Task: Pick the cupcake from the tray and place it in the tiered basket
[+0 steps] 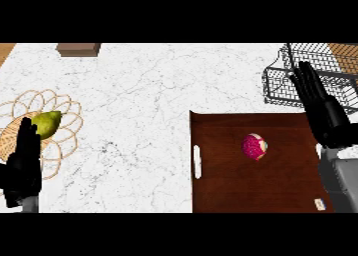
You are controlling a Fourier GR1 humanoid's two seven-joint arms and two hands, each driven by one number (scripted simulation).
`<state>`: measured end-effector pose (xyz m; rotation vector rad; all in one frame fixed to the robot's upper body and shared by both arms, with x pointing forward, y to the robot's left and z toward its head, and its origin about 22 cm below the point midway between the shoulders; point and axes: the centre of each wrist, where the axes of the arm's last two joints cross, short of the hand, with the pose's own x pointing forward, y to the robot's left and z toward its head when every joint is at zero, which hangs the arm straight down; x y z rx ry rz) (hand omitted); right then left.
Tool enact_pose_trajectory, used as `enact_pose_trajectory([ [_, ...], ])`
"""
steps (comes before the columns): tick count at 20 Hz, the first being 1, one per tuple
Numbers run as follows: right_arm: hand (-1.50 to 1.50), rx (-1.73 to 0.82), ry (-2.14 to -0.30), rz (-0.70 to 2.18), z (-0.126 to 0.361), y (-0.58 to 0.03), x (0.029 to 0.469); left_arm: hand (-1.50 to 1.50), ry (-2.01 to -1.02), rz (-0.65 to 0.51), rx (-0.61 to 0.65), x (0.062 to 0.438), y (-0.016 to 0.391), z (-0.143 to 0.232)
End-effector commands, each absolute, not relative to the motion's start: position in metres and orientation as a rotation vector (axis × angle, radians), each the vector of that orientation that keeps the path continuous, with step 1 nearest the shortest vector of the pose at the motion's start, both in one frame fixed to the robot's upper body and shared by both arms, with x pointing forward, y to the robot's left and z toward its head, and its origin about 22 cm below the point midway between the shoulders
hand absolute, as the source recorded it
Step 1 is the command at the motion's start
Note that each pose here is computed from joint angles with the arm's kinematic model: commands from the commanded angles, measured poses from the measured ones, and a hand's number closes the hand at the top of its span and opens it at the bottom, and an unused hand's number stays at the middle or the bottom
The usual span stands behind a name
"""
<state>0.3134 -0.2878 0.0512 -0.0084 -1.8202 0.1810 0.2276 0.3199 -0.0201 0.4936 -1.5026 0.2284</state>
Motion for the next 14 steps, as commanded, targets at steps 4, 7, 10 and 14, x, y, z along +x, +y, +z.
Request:
enact_pose_trajectory([
  [4, 1.5, -0.144, -2.061, 0.528, 0.127, -0.253, 0.304, 0.0, -1.653, 0.053, 0.371, 0.258, 0.274, 0.006],
  [7, 1.5, 0.154, -2.456, -0.135, 0.168, -0.222, 0.313, 0.0, -1.614, 0.037, 0.311, 0.254, 0.267, -0.002],
  [10, -1.5, -0.165, -1.956, 0.368, 0.102, -0.236, 0.286, 0.0, -1.674, -0.088, 0.208, 0.274, 0.222, 0.015],
  [14, -1.5, -0.019, -1.889, 0.601, 0.112, -0.245, 0.252, 0.0, -1.654, -0.089, 0.192, 0.267, 0.221, 0.026],
])
